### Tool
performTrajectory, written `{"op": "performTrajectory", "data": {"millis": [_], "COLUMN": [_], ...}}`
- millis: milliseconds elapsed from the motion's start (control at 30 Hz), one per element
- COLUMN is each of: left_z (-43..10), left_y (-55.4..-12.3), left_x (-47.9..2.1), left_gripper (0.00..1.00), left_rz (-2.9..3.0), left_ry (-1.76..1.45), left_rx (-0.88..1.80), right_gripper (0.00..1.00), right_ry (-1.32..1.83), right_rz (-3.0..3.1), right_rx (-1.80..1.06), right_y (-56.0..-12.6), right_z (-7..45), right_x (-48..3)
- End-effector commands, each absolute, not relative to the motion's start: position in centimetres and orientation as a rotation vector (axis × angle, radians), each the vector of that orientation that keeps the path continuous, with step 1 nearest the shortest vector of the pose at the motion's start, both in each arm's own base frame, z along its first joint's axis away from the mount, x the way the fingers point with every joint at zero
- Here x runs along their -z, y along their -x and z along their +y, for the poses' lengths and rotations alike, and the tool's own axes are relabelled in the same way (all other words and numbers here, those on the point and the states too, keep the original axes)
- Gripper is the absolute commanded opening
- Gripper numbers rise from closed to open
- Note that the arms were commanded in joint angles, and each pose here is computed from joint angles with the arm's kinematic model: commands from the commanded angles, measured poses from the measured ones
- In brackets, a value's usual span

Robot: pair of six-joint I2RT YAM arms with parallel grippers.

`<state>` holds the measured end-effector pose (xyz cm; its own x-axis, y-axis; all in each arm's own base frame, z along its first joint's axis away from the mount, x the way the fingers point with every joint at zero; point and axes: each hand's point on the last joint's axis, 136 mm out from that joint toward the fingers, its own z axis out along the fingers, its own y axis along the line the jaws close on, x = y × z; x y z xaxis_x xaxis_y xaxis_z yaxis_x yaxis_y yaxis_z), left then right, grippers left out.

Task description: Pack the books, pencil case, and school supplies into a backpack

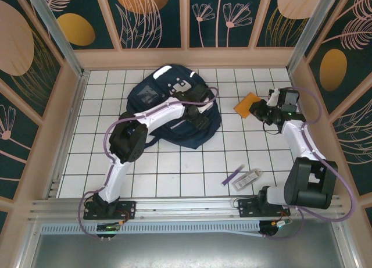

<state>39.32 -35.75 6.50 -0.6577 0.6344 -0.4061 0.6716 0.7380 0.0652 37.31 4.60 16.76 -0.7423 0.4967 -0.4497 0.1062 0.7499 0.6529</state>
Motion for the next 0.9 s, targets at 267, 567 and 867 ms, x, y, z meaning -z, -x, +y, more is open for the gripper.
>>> {"op": "performTrajectory", "data": {"millis": [267, 567, 867], "left_z": [-34.8, -33.5, -32.4], "left_y": [-43.1, -44.8, -45.0], "left_x": [-13.1, -25.7, -37.4], "left_gripper": [0.0, 0.0, 0.0], "left_rz": [2.32, 2.069, 1.816], "left_ry": [-0.84, -0.688, -0.517], "left_rx": [-0.038, -0.069, 0.006], "right_gripper": [0.01, 0.02, 0.02], "right_ry": [-0.39, -0.133, -0.229], "right_rz": [2.287, 2.278, 2.307], "right_rx": [-0.92, -1.308, -1.529], "right_y": [-37.6, -36.2, -37.3], "right_z": [5.9, 12.6, 21.2], "right_x": [-17.7, -18.7, -16.9]}}
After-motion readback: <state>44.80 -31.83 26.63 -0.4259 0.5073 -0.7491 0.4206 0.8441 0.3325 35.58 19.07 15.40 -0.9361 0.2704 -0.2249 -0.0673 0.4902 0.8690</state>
